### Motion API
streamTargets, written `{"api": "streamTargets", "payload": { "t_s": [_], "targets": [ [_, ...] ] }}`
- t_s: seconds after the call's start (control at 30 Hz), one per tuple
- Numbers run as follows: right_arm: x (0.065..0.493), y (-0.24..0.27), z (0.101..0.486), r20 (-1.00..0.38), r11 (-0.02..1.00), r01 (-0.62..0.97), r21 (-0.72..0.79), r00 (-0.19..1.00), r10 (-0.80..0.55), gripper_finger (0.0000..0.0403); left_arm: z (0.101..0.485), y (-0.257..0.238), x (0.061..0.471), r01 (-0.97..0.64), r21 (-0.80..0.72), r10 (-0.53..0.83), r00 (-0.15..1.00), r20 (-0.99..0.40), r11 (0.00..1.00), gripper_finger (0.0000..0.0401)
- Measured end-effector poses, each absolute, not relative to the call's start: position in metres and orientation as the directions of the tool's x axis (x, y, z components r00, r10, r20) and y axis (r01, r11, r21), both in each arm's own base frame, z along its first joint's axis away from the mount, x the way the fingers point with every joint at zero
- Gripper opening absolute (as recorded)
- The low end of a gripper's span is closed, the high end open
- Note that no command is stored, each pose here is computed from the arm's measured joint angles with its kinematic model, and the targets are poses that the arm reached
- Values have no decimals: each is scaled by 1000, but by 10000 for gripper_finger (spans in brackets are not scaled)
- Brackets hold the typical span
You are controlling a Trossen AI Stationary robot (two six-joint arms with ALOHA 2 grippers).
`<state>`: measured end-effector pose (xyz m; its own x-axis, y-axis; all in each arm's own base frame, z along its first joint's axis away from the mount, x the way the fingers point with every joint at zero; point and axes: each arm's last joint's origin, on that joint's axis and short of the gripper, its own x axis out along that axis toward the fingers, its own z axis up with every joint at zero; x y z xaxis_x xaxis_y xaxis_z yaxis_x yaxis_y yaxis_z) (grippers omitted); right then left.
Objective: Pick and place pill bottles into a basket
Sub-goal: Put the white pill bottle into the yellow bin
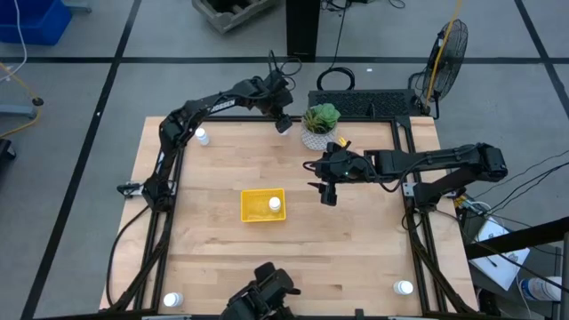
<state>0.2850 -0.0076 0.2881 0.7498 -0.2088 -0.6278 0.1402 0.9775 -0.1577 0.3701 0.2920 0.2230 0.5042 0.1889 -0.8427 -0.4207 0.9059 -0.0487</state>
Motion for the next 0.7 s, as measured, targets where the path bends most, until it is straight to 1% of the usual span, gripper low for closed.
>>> {"api": "streamTargets", "payload": {
  "t_s": [0.13,0.27,0.57,0.7],
  "targets": [
    [285,-8,288,-628,977,138,-160,750,-209,254,222,293,367,-445,-14,215,460,-862,895,301],
    [285,-8,288,-625,977,139,-160,752,-209,254,221,292,367,-447,-12,214,452,-866,895,314],
    [285,-8,289,-622,977,139,-159,755,-209,254,220,288,370,-433,-14,205,454,-867,901,304],
    [285,-8,289,-622,978,143,-154,755,-208,254,211,288,373,-434,-20,194,444,-875,901,308]
  ]
}}
